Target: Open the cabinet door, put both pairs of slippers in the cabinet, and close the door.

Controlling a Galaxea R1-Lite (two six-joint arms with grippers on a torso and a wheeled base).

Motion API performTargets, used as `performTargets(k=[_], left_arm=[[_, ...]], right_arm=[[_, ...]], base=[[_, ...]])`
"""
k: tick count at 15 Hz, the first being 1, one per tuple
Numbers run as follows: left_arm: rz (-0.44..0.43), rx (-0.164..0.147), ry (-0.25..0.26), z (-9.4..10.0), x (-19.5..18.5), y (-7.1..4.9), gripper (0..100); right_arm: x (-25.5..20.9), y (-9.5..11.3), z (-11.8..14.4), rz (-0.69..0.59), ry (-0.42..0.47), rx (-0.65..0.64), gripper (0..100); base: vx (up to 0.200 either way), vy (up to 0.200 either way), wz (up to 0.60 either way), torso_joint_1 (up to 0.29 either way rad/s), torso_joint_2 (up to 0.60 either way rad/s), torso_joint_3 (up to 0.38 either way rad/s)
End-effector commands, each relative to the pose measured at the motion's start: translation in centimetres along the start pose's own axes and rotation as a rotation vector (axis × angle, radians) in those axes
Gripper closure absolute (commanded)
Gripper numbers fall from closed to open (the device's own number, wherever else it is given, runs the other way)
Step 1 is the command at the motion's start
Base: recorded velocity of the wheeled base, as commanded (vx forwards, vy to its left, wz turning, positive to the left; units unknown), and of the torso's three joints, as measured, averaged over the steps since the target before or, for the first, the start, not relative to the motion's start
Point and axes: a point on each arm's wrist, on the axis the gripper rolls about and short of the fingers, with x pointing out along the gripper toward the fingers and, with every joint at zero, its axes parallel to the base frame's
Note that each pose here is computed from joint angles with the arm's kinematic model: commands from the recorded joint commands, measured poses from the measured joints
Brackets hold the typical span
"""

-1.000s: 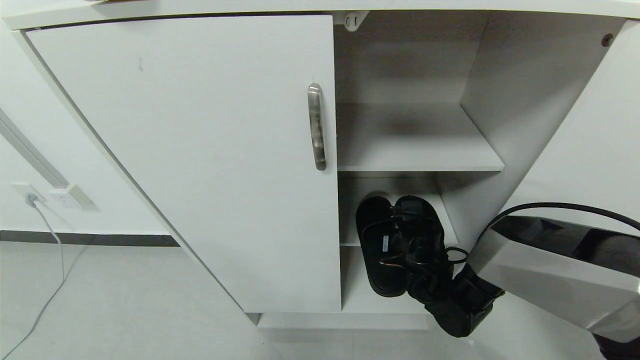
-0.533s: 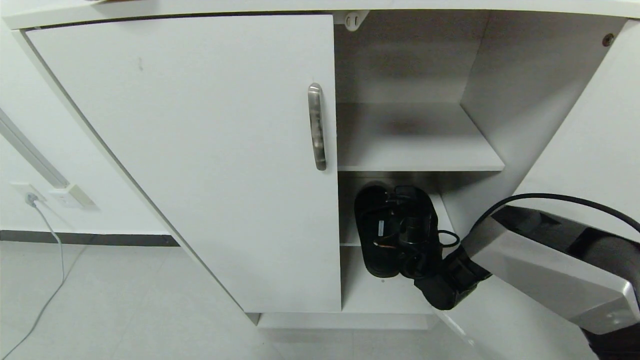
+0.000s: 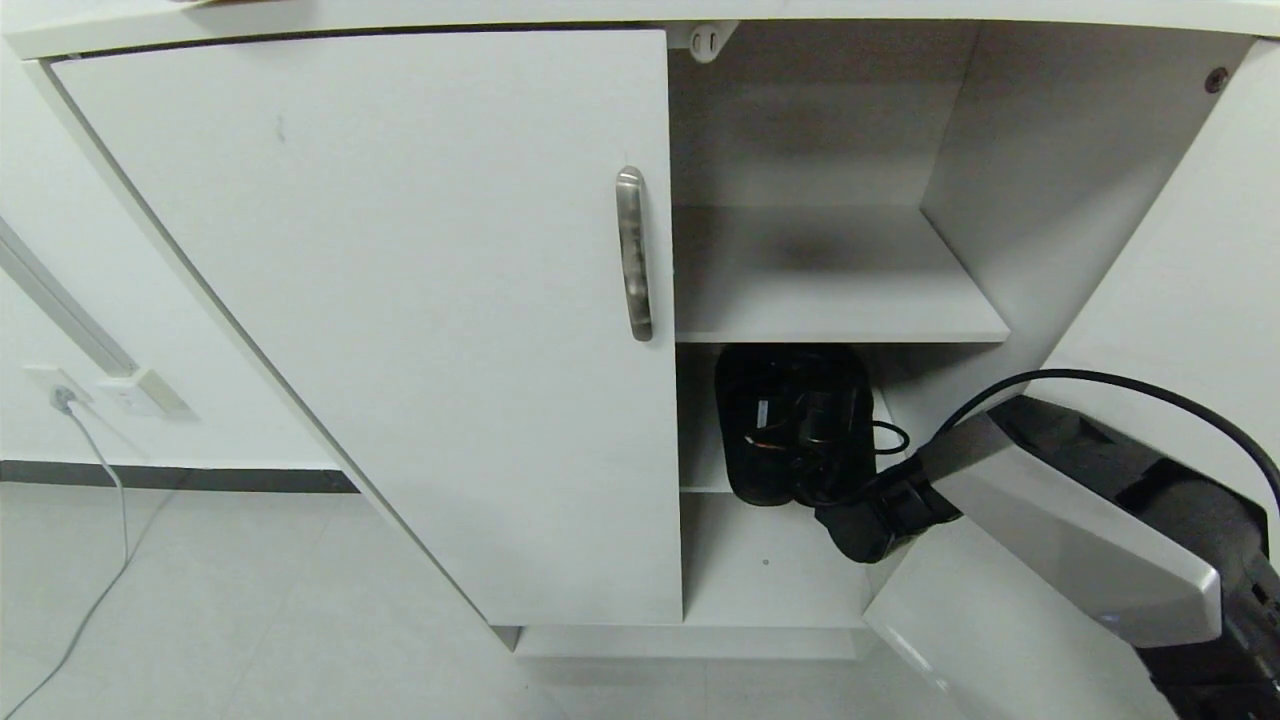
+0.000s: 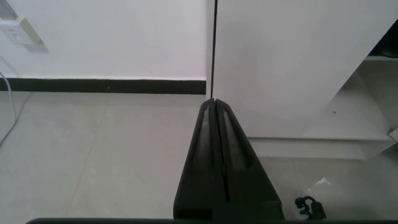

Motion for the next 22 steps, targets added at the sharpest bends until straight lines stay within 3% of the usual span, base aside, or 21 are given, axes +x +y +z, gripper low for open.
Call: performTargets(k=[1,12,13,18,22], left_arm=[[-0.001,0.0,0.002,0.0,0.0,0.0,100],[0.0,0.0,0.002,0.0,0.0,0.0,100],[-0.001,0.0,0.002,0.0,0.0,0.0,100],[0.002,0.0,0.0,0.0,0.0,0.0,100],[0.0,0.0,0.002,0.0,0.0,0.0,100]], right_arm=[[0.6,0.1,-0.3,-0.004,-0.001,0.001,100],[1.2,-0.1,-1.2,-0.017,0.032,-0.022,100],[1.2,-0.1,-1.2,-0.017,0.035,-0.024,0],[0.7,-0.2,-1.3,-0.017,0.059,-0.042,0],[-2.4,-0.5,0.4,0.012,0.062,-0.038,0]], base=[[0.0,0.0,0.0,0.0,0.0,0.0],[0.0,0.0,0.0,0.0,0.0,0.0],[0.0,0.0,0.0,0.0,0.0,0.0],[0.0,0.0,0.0,0.0,0.0,0.0],[0.0,0.0,0.0,0.0,0.0,0.0]])
